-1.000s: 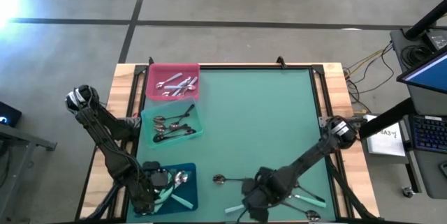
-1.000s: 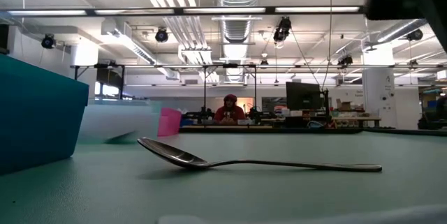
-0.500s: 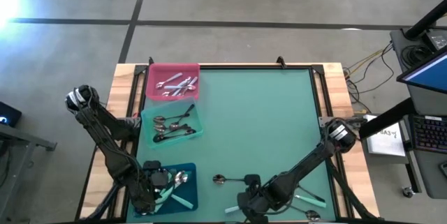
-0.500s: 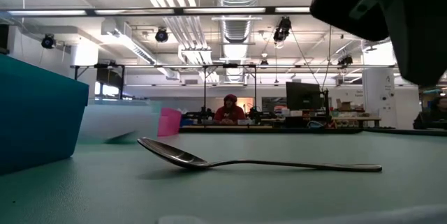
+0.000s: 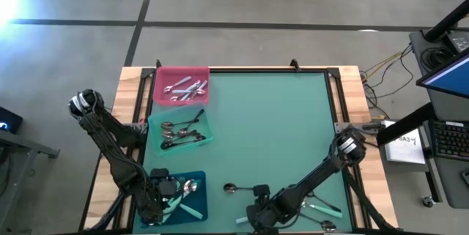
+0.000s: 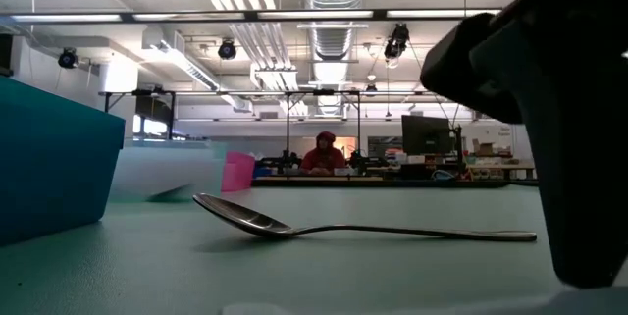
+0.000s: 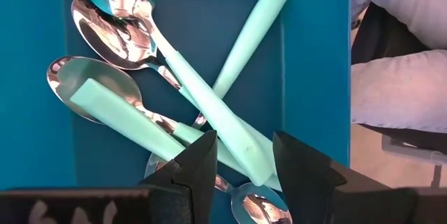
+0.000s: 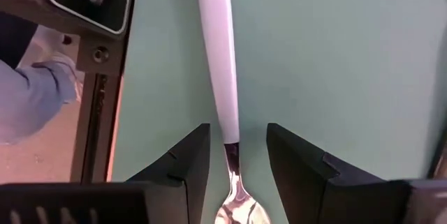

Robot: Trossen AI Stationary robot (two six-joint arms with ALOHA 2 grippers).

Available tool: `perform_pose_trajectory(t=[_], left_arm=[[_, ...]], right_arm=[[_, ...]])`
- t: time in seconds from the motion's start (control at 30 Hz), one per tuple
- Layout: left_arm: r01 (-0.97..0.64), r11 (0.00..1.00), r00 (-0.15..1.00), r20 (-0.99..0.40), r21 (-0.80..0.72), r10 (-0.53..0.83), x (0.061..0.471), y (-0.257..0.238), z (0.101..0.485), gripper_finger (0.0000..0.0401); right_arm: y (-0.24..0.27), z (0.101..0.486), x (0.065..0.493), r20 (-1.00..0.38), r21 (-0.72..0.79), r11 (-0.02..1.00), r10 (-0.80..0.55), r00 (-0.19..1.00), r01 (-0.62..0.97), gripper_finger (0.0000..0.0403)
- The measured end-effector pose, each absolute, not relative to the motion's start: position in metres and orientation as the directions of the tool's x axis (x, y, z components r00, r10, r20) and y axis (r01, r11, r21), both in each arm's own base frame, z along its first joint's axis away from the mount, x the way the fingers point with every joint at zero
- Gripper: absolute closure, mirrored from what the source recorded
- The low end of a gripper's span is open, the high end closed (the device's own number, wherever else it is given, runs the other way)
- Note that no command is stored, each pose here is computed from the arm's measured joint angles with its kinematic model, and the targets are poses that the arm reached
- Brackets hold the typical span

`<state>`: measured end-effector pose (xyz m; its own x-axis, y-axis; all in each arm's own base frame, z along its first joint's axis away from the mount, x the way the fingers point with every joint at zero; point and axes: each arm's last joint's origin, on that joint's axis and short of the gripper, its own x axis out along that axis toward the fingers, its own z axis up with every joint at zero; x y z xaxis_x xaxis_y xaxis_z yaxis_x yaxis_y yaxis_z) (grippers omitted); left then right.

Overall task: Sort silverware by color (type)
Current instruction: Put the blue spoon into the pink bin

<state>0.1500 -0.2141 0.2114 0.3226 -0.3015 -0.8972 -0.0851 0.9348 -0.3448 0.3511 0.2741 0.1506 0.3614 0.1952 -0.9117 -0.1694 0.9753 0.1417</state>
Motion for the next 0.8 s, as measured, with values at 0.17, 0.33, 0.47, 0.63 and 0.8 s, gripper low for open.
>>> perform_pose_trajectory(t=[0.17, 0.33, 0.47, 0.63, 0.8], left_arm=[[-0.078, 0.936, 0.323, -0.897, -0.342, -0.301, 0.150, -0.214, 0.211, 0.0277], [-0.085, 0.943, 0.369, -0.889, -0.321, -0.270, 0.152, -0.213, 0.212, 0.0276], [-0.112, 0.956, 0.472, -0.861, -0.270, -0.188, 0.155, -0.211, 0.213, 0.0276], [-0.132, 0.957, 0.502, -0.850, -0.258, -0.160, 0.159, -0.208, 0.213, 0.0276], [-0.120, 0.943, 0.534, -0.821, -0.310, -0.202, 0.163, -0.212, 0.216, 0.0276]], right_arm=[[0.275, 0.142, 0.353, -0.917, 0.117, 0.980, 0.169, 0.361, -0.161, 0.0273], [0.272, 0.137, 0.356, -0.923, 0.135, 0.980, 0.178, 0.341, -0.148, 0.0306], [0.269, 0.138, 0.358, -0.922, 0.154, 0.978, 0.195, 0.334, -0.144, 0.0375], [0.265, 0.143, 0.363, -0.922, 0.208, 0.973, 0.230, 0.310, -0.102, 0.0385], [0.265, 0.156, 0.370, -0.926, 0.223, 0.968, 0.246, 0.287, -0.112, 0.0388]])
